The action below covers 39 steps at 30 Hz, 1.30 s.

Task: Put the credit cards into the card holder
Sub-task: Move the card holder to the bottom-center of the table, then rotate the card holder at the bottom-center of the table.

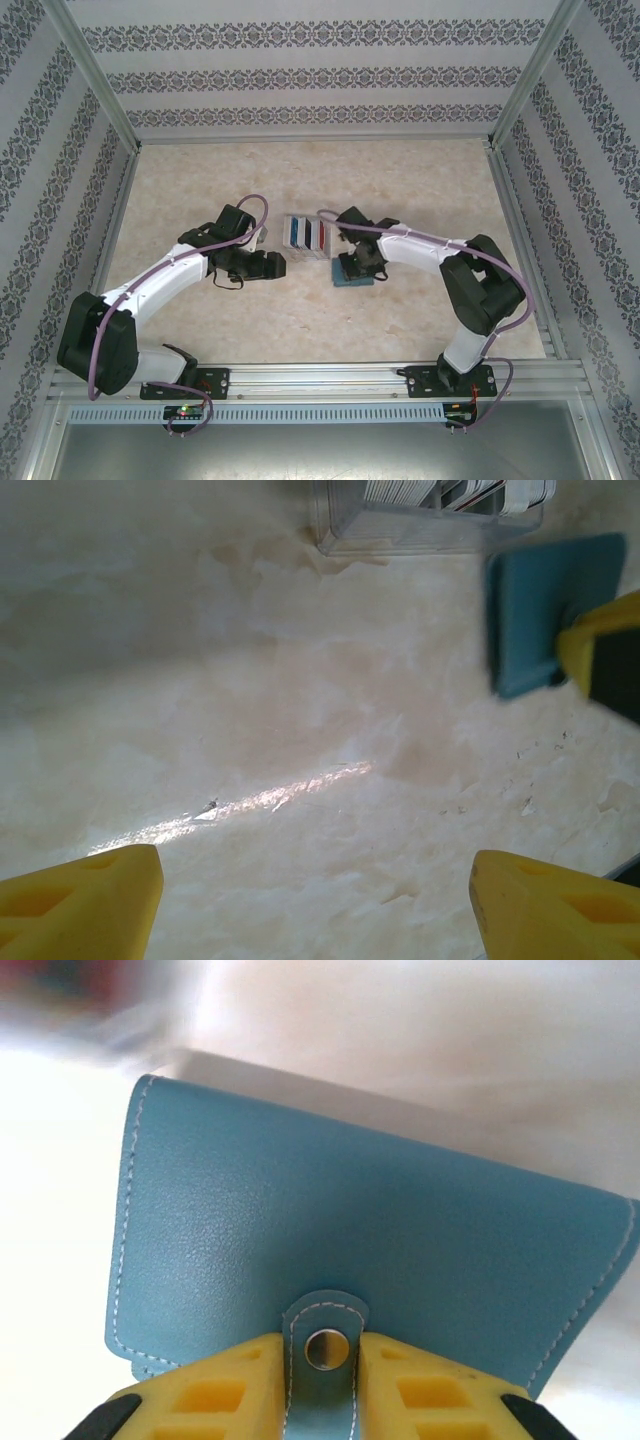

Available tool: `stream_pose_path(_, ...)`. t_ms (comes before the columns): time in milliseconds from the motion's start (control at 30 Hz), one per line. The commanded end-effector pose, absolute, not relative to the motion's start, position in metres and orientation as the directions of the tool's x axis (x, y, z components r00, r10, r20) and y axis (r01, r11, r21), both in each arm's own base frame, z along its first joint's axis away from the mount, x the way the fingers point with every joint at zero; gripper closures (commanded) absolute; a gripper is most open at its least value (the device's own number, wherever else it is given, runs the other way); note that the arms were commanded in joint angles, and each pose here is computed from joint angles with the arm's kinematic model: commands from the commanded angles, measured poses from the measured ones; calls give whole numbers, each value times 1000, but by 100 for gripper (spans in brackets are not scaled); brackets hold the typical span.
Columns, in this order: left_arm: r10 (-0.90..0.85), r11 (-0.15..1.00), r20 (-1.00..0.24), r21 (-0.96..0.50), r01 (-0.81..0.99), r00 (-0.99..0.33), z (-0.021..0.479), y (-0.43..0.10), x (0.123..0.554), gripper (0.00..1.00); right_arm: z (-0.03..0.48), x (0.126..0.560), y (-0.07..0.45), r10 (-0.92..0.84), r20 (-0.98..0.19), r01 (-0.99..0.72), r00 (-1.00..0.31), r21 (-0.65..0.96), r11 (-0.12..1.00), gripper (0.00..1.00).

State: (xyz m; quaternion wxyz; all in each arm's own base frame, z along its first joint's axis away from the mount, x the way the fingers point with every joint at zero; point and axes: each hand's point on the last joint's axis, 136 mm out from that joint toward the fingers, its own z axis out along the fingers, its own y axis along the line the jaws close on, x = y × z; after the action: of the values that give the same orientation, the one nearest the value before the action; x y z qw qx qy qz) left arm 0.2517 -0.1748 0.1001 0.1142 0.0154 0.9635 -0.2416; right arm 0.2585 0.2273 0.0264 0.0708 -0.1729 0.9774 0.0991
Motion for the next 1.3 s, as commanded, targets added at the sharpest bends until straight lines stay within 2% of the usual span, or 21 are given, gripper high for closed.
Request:
stream_pose_path(0,-7,871,-245,-478,114,-970,102,-177,243,18,34,210,269,-686,-182,-710,-704,220,669,74)
stream_pose_path(133,24,854,-235,-501,142,-972,95,-182,239,18,38,203,270,-798,-179,-817,-576,92,569,71)
stream_pose_path(267,52,837,-209,-525,157,-976,86,-189,239,19,47,230,252,-686,-218,-706,-694,18,708,62)
stream_pose_path(367,82,817,-204,-547,183,-976,84,-198,241,19,53,236,237,-472,-234,-511,-850,153,846,60)
stream_pose_path(500,152,782,-198,-575,240,-968,82,-215,240,20,53,225,227,-234,-212,-298,-949,357,885,57)
stream_pose_path(567,191,772,-189,-577,266,-963,77,-223,236,20,51,216,228,-158,-158,-215,-975,479,851,57)
stream_pose_path(633,208,759,-175,-592,271,-962,70,-231,232,20,51,206,240,-144,-116,-185,-983,613,768,58)
stream_pose_path(733,211,746,-163,-611,266,-964,60,-237,227,20,46,199,250,-185,-75,-185,-980,679,710,58)
stream_pose_path(967,228,722,-165,-633,281,-959,57,-243,226,19,34,214,277,-248,-46,-201,-968,731,652,57)
stream_pose_path(1267,214,755,-96,-616,227,-972,33,-235,216,24,47,254,293,-234,-106,-233,-966,746,624,58)
